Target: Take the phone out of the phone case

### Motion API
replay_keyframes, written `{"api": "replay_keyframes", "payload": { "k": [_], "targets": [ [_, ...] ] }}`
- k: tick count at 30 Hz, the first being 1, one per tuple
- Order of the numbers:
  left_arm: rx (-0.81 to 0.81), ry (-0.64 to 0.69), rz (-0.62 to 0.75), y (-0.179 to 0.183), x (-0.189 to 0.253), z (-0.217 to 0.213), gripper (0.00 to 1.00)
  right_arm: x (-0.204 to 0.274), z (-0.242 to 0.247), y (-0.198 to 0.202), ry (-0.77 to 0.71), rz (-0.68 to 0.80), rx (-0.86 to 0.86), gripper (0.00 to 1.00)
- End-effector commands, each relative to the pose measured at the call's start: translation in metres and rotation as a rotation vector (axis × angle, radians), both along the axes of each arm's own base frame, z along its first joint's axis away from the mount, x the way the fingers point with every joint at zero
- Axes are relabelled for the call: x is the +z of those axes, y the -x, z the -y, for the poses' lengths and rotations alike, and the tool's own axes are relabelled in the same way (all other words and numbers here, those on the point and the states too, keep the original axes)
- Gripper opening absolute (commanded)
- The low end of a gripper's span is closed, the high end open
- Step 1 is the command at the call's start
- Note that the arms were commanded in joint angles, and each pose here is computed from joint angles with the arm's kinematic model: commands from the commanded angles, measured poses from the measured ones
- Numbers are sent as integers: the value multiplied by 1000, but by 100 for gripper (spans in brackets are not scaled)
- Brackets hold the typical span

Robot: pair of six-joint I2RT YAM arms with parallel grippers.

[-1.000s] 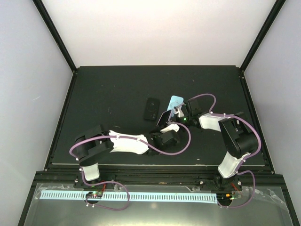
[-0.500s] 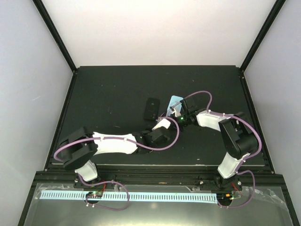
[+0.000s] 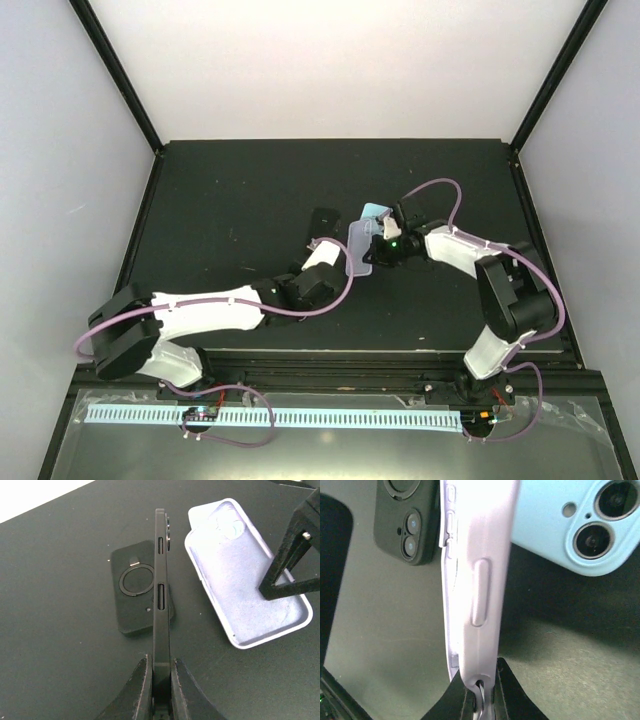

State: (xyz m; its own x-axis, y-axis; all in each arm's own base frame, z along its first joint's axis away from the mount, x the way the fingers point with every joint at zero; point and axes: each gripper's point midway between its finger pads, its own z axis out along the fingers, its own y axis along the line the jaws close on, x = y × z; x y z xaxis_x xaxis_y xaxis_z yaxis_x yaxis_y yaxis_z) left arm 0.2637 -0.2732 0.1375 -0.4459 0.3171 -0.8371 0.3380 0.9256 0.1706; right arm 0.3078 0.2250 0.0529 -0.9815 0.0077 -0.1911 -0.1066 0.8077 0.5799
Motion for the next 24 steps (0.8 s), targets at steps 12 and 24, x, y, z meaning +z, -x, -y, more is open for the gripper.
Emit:
{"api": "replay_keyframes", "payload": {
  "k": [12,24],
  "targets": [
    [75,129,83,14,40,-48,2,89,38,-33,111,391,140,1],
    [25,138,35,33,28,-64,2,112,153,-28,320,398,227,1]
  ]
}}
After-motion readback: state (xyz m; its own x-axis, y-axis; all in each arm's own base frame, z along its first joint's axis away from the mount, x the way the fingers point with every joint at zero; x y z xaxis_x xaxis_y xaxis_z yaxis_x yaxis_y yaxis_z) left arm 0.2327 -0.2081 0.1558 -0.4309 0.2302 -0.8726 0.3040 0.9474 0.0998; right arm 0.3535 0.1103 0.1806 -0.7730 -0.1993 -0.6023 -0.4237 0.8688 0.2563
